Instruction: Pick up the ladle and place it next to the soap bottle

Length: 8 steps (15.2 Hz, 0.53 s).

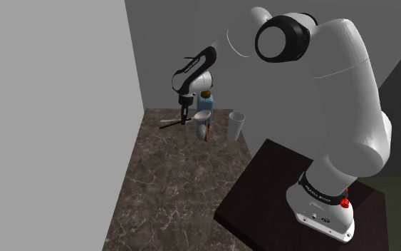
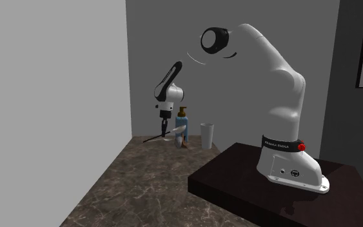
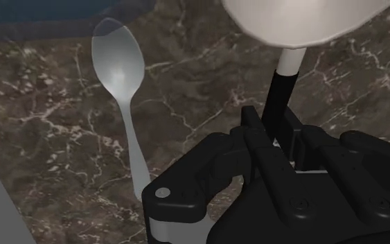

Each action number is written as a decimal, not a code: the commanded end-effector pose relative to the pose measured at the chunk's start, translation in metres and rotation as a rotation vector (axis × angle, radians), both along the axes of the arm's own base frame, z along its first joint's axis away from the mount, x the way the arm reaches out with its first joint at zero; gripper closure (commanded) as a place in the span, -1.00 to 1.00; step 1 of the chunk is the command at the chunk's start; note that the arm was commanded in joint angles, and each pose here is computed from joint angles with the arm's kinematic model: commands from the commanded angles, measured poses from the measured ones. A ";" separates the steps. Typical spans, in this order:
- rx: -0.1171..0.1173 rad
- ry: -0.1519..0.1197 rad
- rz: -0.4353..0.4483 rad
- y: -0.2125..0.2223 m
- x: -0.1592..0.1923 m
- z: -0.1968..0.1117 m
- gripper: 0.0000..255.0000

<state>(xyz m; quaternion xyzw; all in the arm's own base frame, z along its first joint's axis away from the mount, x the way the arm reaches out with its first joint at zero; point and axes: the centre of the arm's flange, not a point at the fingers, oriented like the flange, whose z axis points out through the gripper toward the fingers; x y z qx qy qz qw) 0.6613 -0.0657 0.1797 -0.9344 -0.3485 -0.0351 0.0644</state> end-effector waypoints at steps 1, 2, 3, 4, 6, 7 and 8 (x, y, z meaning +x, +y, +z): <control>0.000 0.000 0.000 -0.001 0.000 -0.011 1.00; 0.000 0.000 0.000 -0.001 0.000 -0.016 1.00; 0.000 0.000 0.000 -0.001 0.000 -0.022 1.00; 0.000 0.000 0.000 -0.001 0.000 -0.027 1.00; 0.000 0.000 0.000 -0.001 0.000 -0.037 1.00; 0.000 0.000 0.000 -0.001 0.000 -0.043 1.00; 0.000 0.000 0.000 -0.001 0.000 -0.052 1.00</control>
